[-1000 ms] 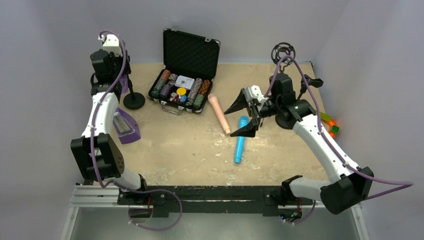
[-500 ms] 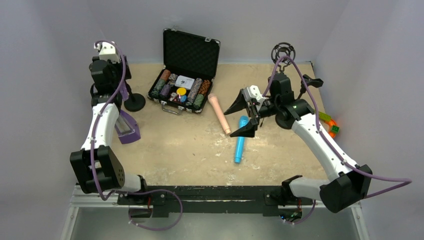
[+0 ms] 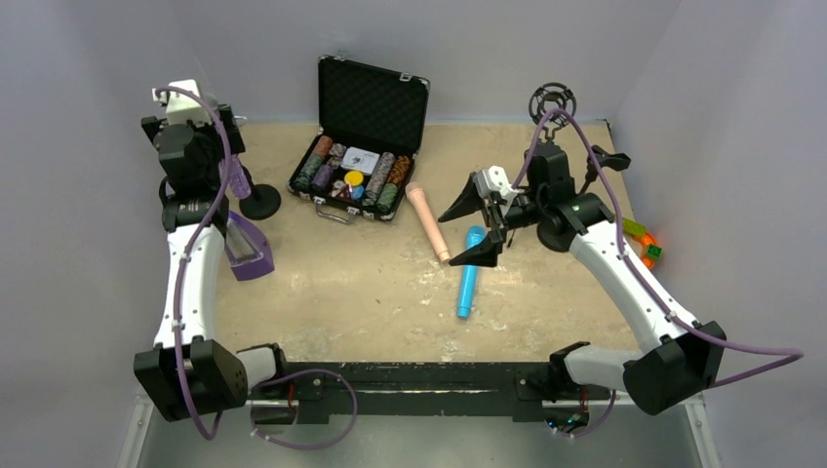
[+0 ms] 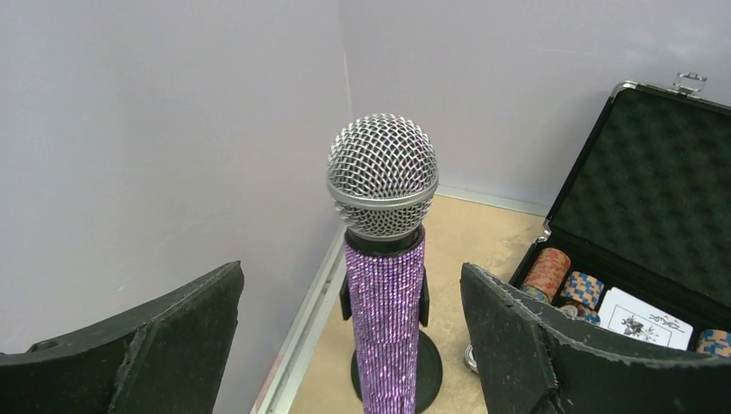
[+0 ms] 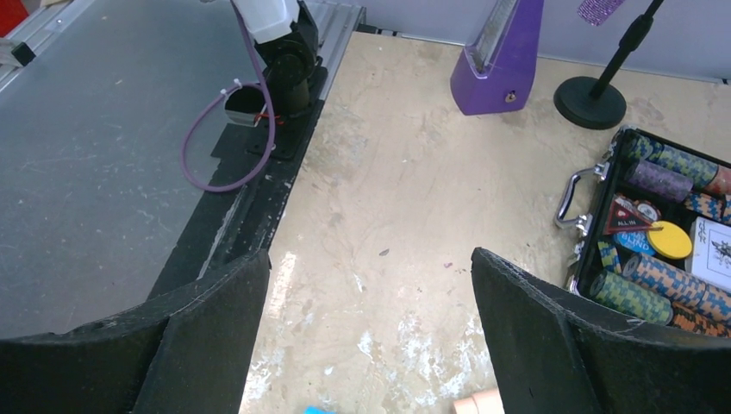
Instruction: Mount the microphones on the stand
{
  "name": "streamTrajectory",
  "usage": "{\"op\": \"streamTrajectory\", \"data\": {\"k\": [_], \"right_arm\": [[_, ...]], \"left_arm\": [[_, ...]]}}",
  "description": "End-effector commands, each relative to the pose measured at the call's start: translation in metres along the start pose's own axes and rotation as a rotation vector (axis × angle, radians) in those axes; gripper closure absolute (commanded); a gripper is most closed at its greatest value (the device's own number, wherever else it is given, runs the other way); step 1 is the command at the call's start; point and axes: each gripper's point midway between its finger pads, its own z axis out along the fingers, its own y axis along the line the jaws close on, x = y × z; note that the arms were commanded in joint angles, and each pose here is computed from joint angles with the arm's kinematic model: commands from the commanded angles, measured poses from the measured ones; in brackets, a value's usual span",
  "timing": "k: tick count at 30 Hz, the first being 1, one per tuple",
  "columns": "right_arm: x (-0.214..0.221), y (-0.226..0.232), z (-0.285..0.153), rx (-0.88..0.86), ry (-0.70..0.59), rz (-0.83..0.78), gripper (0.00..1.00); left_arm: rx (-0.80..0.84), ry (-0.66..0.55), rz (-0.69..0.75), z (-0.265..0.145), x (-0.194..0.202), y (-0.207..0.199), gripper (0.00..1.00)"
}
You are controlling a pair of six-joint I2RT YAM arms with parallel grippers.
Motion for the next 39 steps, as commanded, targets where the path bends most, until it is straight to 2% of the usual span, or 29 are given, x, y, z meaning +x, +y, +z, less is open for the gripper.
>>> {"op": "streamTrajectory", "data": {"k": [1,5,9,17,19,25,35,37,39], "right_arm": [[-0.004,-0.003,-0.005,0.029,0.016,-0.045,0.10],[-0.010,-0.005,-0.012,0.061,0.040,-0.080,0.10],[-0.015,-0.002,-0.020,0.104,0.094,-0.080,0.10],[-0.041,0.011,-0.043,0.235,0.142,-0.011,0.11],[-0.046,0.009,-0.052,0.327,0.129,0.045,0.11],[-0.070,0.003,-0.100,0.619,0.050,0.068,0.08],[-0.101,-0.054,-0.195,1.216,-0.105,0.281,0.06],[-0.102,-0.064,-0.207,1.287,-0.113,0.301,0.06],[-0.102,-0.068,-0.206,1.272,-0.107,0.304,0.06]], "left_arm": [[-0.050,-0.049,-0.065,-0.035,-0.038,0.014,0.01],[-0.027,-0.046,-0.129,-0.071,-0.047,0.013,0.01],[0.063,-0.032,-0.216,-0.109,-0.044,-0.001,0.01],[0.475,0.086,-0.415,-0.178,-0.011,-0.074,0.00],[0.549,0.125,-0.450,-0.190,0.000,-0.087,0.01],[0.756,0.221,-0.501,-0.226,0.020,-0.119,0.01],[0.963,0.408,-0.448,-0.266,0.060,-0.165,0.01],[0.967,0.445,-0.459,-0.266,0.070,-0.168,0.01],[0.973,0.478,-0.478,-0.266,0.077,-0.172,0.02]]}}
